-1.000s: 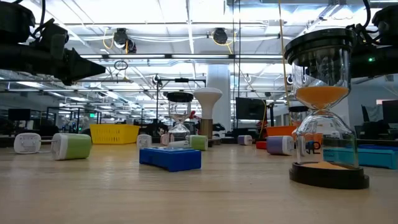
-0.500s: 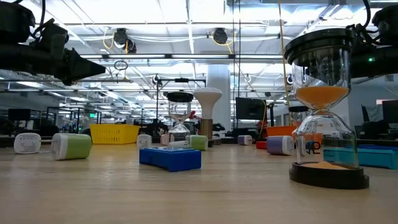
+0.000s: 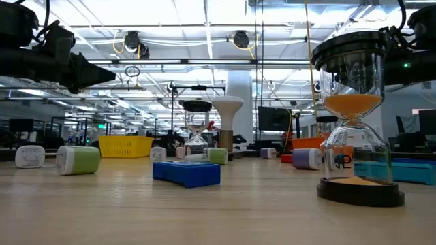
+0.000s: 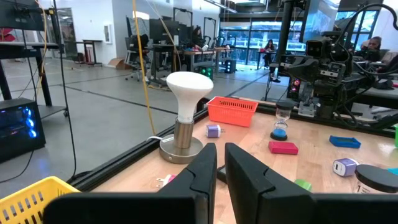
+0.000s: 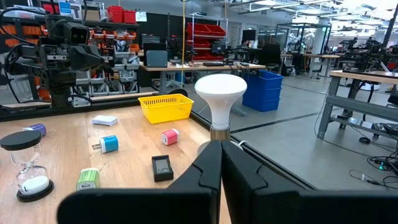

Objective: Pick & Place Office items

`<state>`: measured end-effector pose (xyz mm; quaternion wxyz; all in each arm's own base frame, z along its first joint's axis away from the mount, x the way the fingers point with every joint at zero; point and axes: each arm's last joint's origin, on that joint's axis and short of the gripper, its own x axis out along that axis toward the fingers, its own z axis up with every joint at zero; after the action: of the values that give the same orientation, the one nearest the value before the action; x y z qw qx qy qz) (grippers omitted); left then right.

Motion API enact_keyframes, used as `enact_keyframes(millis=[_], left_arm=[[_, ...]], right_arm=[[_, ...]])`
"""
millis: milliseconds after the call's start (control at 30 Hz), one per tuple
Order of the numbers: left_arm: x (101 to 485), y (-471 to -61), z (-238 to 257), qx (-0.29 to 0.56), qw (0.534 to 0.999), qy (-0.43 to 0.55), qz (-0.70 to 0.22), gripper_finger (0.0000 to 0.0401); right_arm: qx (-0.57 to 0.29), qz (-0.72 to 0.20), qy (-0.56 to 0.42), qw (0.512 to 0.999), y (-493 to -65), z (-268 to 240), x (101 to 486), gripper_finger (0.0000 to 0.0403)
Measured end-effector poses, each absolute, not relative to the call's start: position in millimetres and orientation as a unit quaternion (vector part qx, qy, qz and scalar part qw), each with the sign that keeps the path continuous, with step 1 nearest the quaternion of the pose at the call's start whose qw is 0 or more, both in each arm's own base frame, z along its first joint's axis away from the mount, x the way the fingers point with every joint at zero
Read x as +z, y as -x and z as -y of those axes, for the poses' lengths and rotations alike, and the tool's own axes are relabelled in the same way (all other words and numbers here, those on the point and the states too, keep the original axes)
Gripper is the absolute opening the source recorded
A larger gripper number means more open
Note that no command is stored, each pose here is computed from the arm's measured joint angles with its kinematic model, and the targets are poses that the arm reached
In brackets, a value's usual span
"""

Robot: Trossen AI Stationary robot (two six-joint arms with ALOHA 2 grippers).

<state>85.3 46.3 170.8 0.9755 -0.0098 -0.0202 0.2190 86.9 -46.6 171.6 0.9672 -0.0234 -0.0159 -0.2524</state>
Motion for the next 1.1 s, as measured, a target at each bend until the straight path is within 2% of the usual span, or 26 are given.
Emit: enact_keyframes(millis=[900,1100], left_arm=[[170.7,-85.3,-46.3,0.219,0.975,0.01,0.02,0.0037],[170.7,-85.3,-46.3,0.219,0.975,0.01,0.02,0.0037]], right_arm=[[-0.252,0.017,0.024,0.967,-86.9,46.6,172.0,0.0],[-0.249,0.077,0.002,0.966,-86.0,46.0,182.1,0.0]])
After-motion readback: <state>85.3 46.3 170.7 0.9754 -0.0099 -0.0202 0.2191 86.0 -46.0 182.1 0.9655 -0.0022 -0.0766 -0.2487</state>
